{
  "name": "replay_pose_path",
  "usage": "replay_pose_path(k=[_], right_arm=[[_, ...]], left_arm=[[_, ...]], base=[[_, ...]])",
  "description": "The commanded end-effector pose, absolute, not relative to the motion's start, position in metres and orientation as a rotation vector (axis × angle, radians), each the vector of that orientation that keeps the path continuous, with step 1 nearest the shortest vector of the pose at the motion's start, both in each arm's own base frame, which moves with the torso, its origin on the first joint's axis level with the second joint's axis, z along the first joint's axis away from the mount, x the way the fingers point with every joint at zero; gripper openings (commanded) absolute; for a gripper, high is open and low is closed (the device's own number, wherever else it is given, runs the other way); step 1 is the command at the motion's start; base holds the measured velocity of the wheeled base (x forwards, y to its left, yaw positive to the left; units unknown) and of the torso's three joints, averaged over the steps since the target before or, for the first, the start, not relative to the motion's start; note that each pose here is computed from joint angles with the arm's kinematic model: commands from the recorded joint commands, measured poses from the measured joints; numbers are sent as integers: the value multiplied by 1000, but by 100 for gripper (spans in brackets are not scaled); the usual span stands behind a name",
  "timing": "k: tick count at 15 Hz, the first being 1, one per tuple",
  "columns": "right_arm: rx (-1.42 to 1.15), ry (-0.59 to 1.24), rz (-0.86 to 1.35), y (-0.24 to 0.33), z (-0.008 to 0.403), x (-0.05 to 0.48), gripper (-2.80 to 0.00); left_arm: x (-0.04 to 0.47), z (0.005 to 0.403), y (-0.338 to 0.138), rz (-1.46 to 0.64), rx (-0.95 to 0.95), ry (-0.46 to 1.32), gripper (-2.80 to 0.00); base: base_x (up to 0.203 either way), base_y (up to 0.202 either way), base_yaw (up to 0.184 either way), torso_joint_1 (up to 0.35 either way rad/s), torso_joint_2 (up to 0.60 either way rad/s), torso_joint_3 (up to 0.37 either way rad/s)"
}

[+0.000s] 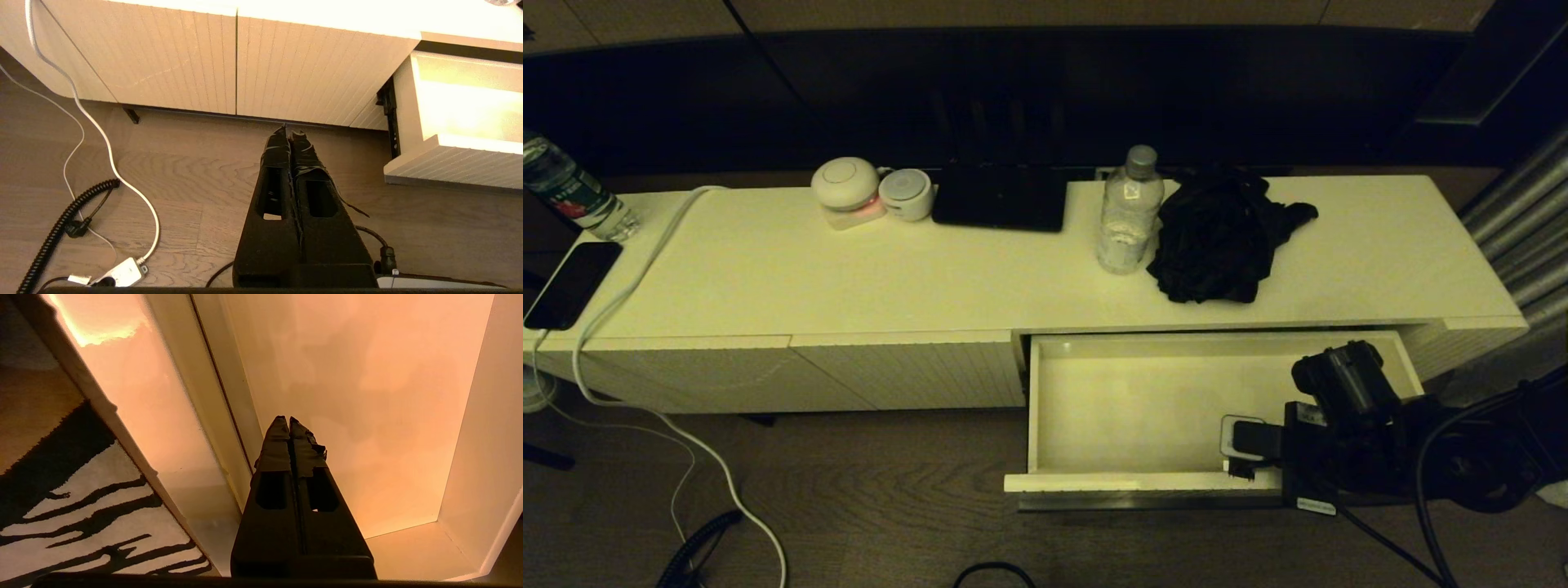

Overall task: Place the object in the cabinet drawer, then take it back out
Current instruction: Open the drawer, then put the umbrella in the drawer

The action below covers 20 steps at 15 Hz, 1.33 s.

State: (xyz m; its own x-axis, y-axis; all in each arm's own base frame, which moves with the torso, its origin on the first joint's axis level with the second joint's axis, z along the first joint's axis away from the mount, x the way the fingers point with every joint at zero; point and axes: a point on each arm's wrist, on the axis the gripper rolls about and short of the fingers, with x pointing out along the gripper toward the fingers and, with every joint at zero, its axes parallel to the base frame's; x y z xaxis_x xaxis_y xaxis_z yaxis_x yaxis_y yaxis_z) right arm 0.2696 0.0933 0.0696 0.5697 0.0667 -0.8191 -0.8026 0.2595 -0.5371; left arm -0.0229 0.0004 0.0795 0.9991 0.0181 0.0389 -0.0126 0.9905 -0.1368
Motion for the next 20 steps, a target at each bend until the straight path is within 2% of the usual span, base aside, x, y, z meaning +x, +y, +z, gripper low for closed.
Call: replay_pose_path(k=[1,9,11,15,17,20], right_arm=[[-1171,799,731,94,63,259,-280],[-1177,774,717,97,66,260,-280],[-1177,717,677,98,73,263,-280],[-1173,538,531,98,123,270,-280],[-1186,499,420,94,146,265,-280],[-1205,423,369,88,172,249,-280]], left_arm=[[-23,79,0,16,-138,-41,-280],[-23,80,0,16,-138,-43,-280],[-23,80,0,16,-138,-43,-280],[-23,80,0,16,-138,-43,-280],[-23,80,0,16,-138,-43,-280],[-23,79,0,16,-138,-41,-280]], base=[[0,0,0,0,0,0],[0,0,0,0,0,0],[0,0,0,0,0,0],[0,0,0,0,0,0],[0,0,0,0,0,0],[0,0,0,0,0,0]])
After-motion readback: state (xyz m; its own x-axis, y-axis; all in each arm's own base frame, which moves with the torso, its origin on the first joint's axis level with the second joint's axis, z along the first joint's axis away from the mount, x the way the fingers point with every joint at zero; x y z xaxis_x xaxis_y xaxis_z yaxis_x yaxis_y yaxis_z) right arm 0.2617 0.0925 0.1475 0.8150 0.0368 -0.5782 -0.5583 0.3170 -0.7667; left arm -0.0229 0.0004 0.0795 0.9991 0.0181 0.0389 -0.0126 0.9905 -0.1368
